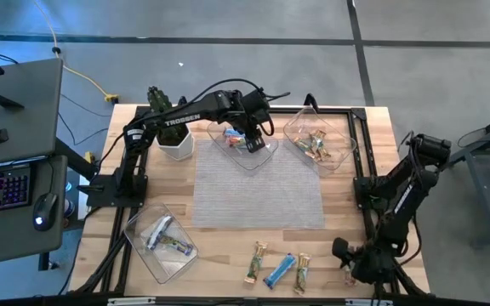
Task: Pick and place Granola Bars by type
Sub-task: Put the red granola bar into the top left transparent bin
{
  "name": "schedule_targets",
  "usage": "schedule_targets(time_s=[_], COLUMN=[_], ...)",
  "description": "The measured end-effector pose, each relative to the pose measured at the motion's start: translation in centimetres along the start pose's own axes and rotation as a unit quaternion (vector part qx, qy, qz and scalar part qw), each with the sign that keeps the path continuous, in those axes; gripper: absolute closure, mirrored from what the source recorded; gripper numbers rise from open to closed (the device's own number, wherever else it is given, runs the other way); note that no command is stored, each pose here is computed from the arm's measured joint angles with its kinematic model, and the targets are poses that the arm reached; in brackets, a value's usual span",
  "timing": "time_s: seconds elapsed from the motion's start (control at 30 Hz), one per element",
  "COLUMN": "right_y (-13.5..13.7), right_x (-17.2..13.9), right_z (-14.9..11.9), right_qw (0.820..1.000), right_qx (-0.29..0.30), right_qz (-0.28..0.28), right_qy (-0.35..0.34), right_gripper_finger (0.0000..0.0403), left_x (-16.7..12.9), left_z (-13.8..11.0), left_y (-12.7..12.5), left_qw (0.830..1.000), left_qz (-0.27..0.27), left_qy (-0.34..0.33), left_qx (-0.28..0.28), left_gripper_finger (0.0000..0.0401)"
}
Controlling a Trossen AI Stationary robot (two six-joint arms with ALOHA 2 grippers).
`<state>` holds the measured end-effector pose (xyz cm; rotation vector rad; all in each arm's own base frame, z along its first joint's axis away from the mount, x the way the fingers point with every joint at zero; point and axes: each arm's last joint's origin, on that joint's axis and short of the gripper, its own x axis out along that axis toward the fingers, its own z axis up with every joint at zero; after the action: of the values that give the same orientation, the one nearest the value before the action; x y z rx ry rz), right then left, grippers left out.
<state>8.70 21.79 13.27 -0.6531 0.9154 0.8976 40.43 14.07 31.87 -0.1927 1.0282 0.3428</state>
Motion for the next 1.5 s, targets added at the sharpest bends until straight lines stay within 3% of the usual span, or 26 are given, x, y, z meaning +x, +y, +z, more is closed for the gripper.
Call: schedule_targets(time_s=[0.1, 0.2, 0.33, 0.47, 0.63, 0.73, 0.83, 0.93, 1.0, 1.2, 1.3, 1.43, 1.5], right_y=[-0.1, -1.0, -2.4, -2.6, -2.9, -3.4, -3.6, -3.4, -3.2, -3.0, -3.3, -2.9, -2.7], right_x=[0.0, 0.0, 0.0, 0.0, 0.0, 0.1, 0.1, 0.1, 0.1, -1.4, -2.8, -3.2, -3.0], right_z=[-0.2, -0.3, -0.6, -0.5, -0.5, -0.6, -0.8, -0.6, -0.4, 0.4, 1.0, 0.3, 0.0], right_qw=[1.0, 0.993, 0.977, 0.976, 0.972, 0.975, 0.984, 0.985, 0.985, 0.971, 0.967, 0.985, 0.99], right_qx=[-0.02, -0.015, 0.054, 0.076, -0.028, -0.053, -0.019, 0.019, 0.014, -0.057, -0.04, -0.003, -0.027], right_qz=[-0.022, -0.113, -0.207, -0.204, -0.23, -0.209, -0.17, -0.168, -0.17, -0.233, -0.253, -0.172, -0.134], right_qy=[0.008, 0.011, 0.011, 0.008, 0.028, 0.045, 0.051, 0.036, 0.021, -0.001, -0.008, 0.016, 0.028], right_gripper_finger=[0.0221, 0.0221, 0.0221, 0.0221, 0.0221, 0.0221, 0.0221, 0.0221, 0.0221, 0.0221, 0.0221, 0.0222, 0.0222], left_x=[0.0, 0.0, 0.0, 0.0, 0.0, 0.0, 0.0, 0.0, 0.0, 0.0, 0.0, 0.0, 0.0], left_z=[0.0, 0.0, 0.0, 0.0, 0.0, 0.0, 0.0, 0.0, 0.0, 0.0, 0.0, 0.0, 0.0], left_y=[0.0, 0.0, 0.0, 0.0, 0.0, 0.0, -0.1, -0.2, -0.2, -0.2, -0.2, -0.2, -0.2], left_qw=[1.0, 1.0, 1.0, 1.0, 1.0, 1.0, 1.0, 0.999, 0.999, 0.999, 0.999, 0.999, 0.999], left_qz=[0.0, 0.0, 0.0, 0.0, 0.0, -0.003, -0.024, -0.035, -0.035, -0.035, -0.035, -0.035, -0.035], left_qy=[0.0, 0.0, 0.0, 0.0, -0.001, -0.001, 0.0, 0.001, 0.001, 0.001, 0.001, 0.001, 0.001], left_qx=[0.0, 0.0, -0.005, -0.011, -0.011, -0.011, -0.012, -0.012, -0.011, -0.013, -0.013, -0.013, -0.013], left_gripper_finger=[0.0268, 0.0268, 0.0268, 0.0268, 0.0268, 0.0268, 0.0268, 0.0268, 0.0268, 0.0268, 0.0268, 0.0268, 0.0268])
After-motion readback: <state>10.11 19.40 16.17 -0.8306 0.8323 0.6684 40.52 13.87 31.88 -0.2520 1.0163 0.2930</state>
